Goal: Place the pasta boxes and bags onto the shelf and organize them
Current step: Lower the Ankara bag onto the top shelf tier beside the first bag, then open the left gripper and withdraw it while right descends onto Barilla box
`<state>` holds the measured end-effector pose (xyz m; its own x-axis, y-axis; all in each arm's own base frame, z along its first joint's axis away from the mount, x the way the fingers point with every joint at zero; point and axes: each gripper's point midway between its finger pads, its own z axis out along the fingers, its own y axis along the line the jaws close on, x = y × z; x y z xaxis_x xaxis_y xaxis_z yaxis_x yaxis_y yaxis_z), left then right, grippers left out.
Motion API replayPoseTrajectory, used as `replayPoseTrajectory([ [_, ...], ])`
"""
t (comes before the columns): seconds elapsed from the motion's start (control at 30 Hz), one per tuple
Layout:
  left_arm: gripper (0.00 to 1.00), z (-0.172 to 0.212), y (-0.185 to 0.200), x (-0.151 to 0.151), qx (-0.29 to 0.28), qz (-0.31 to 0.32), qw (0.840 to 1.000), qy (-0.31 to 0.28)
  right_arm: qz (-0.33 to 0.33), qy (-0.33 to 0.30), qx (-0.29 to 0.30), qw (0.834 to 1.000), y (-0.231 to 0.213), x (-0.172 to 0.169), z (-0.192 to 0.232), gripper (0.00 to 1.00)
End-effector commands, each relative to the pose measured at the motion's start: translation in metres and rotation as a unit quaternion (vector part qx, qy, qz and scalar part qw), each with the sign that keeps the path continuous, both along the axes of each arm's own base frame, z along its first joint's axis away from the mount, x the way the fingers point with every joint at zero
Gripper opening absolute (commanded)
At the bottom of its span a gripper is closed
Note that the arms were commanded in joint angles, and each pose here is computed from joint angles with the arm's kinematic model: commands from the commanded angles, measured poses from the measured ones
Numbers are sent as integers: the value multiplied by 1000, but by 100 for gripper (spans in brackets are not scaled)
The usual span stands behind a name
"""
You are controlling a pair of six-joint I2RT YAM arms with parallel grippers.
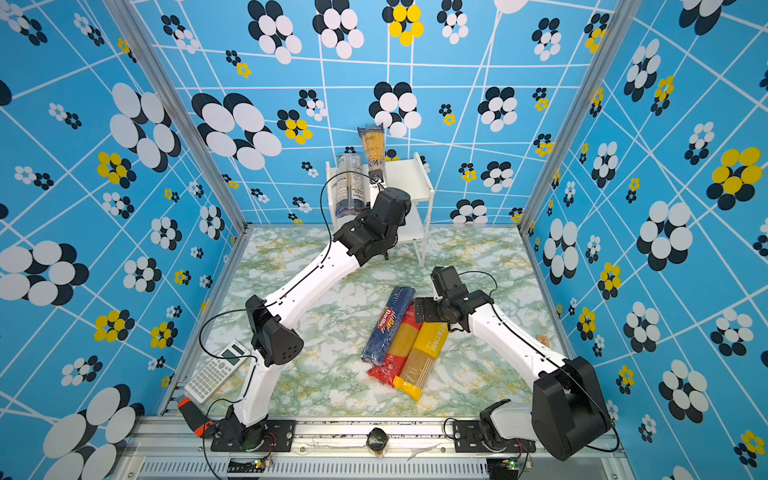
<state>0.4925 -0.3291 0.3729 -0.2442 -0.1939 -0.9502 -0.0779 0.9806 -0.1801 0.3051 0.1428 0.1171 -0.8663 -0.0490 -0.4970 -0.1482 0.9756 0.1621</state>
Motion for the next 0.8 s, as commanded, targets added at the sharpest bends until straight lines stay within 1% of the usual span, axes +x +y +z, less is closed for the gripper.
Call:
replayPoseTrajectory([
  [0.0, 39, 65, 23, -4, -74, 23, 994, -73, -9, 10, 3, 1000, -1, 0, -6, 99],
  [0.07, 42, 62, 22, -3, -75, 22, 994, -72, -9, 10, 2, 1000, -1, 0, -6, 99],
  [0.17, 42, 61, 22, -2, -80, 20, 994, -71, -9, 10, 2, 1000, -1, 0, -5, 99],
  [0.2, 47, 59, 23, -1, -81, 20, 994, -71, -9, 10, 1, 1000, -2, 0, -6, 99],
  [0.47, 50, 54, 23, 1, -81, 16, 994, -64, -7, 14, 0, 1000, 0, 2, -7, 99],
  [0.53, 53, 55, 23, 1, -81, 12, 995, -64, -6, 15, -1, 1000, 0, 2, -7, 99],
  [0.57, 57, 56, 22, 0, -80, 10, 995, -65, -5, 15, -1, 1000, 0, 3, -6, 99],
  [0.67, 66, 65, 22, -5, -83, 1, 993, -78, -4, 14, -2, 1000, 1, 4, -4, 99],
  [0.73, 68, 75, 17, -13, -88, -17, 990, -108, 0, 11, 0, 1000, 2, 4, -3, 99],
  [0.77, 69, 84, 13, -21, -91, -30, 986, -133, 3, 9, 1, 1000, 2, 5, -2, 99],
])
